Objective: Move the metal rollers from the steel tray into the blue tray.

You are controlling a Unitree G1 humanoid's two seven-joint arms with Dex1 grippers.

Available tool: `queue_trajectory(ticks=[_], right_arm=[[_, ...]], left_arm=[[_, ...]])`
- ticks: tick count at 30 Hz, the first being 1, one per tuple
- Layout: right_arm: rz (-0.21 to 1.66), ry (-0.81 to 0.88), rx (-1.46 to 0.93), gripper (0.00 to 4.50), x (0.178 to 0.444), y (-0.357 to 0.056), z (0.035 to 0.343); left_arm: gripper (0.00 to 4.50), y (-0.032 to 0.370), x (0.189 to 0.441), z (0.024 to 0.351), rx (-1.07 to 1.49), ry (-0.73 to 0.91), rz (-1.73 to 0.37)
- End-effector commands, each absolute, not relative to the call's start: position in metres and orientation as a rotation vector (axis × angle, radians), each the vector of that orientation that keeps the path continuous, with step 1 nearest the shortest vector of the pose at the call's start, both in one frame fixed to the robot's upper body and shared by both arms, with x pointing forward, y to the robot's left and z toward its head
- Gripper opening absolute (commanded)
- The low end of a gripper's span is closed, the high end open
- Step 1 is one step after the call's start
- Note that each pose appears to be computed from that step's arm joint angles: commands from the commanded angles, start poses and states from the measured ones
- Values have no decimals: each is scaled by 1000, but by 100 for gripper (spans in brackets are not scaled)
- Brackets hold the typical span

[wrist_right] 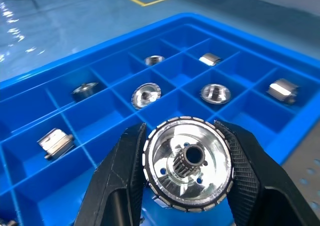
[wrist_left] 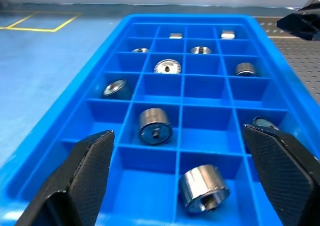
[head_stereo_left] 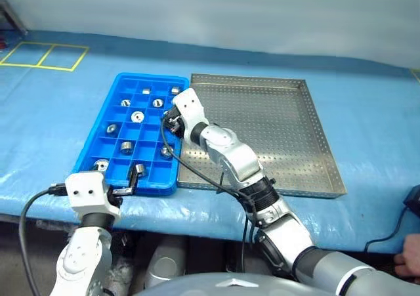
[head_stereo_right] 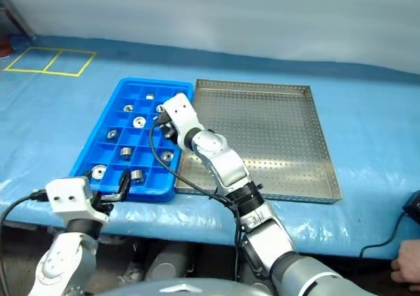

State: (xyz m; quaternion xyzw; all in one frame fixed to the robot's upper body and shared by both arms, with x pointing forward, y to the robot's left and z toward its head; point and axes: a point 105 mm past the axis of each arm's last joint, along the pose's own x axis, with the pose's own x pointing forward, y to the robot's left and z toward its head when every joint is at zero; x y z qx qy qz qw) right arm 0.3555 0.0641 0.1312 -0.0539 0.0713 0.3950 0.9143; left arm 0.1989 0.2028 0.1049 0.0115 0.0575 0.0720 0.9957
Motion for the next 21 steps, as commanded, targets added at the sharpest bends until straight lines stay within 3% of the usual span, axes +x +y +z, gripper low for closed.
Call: queue_trajectory(ticks=[1, 14, 15, 16, 21], right_arm=[[877, 81, -91, 177, 353, 85, 148], [821, 160, -92, 177, 375, 69, 121], [812, 161, -90, 248, 377, 67, 120], [806, 162, -88, 264, 379, 66, 120], [787, 126, -73, 434, 380, 61, 130]], left_arm=[[450, 202, 193, 122, 37, 45, 165], [450, 190, 206, 120, 36, 35, 82], [450, 190, 207, 120, 35, 33, 74], [450, 189, 208, 121, 35, 32, 69], [450, 188, 212, 120, 34, 30, 44]])
